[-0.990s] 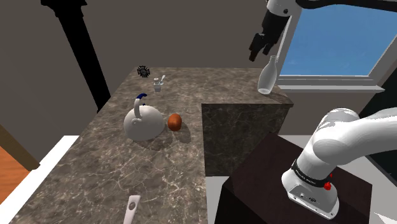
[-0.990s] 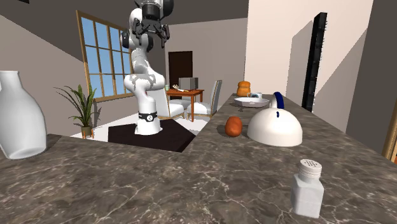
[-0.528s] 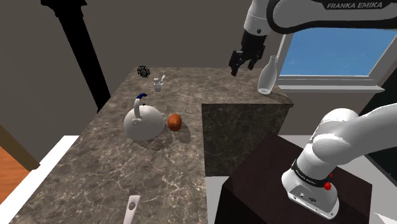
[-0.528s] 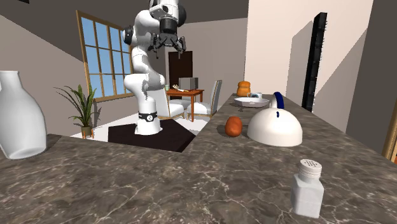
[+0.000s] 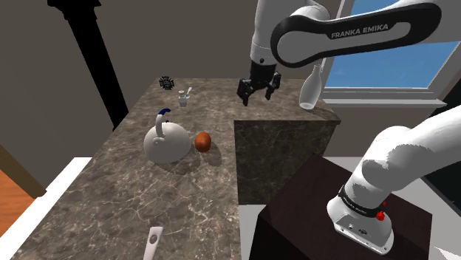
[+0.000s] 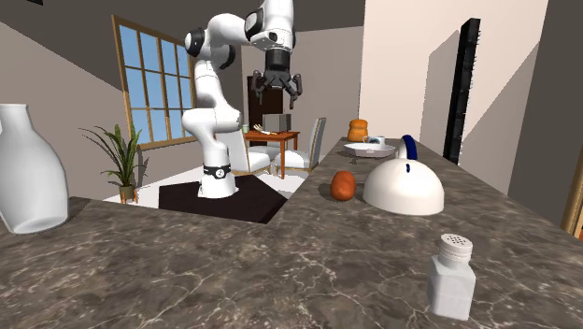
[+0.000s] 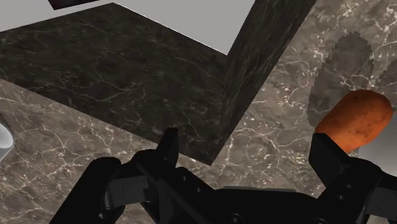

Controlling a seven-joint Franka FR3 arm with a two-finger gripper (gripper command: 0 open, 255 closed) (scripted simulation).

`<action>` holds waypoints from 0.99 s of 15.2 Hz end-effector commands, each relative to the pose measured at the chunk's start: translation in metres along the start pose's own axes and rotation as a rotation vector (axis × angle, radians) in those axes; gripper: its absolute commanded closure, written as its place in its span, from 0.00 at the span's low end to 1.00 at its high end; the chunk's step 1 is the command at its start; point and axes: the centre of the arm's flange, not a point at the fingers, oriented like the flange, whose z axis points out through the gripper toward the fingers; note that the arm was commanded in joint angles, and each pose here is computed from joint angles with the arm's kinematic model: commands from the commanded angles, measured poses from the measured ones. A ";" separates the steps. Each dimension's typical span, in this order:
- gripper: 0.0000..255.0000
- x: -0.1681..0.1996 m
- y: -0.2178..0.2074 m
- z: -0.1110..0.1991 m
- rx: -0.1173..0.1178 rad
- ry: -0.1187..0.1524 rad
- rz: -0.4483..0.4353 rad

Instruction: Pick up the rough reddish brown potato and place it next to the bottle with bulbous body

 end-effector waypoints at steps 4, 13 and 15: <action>0.00 0.009 -0.055 0.038 -0.016 -0.025 0.097; 0.00 0.038 -0.151 0.110 -0.046 -0.068 0.265; 0.00 0.046 -0.171 0.127 -0.053 -0.078 0.302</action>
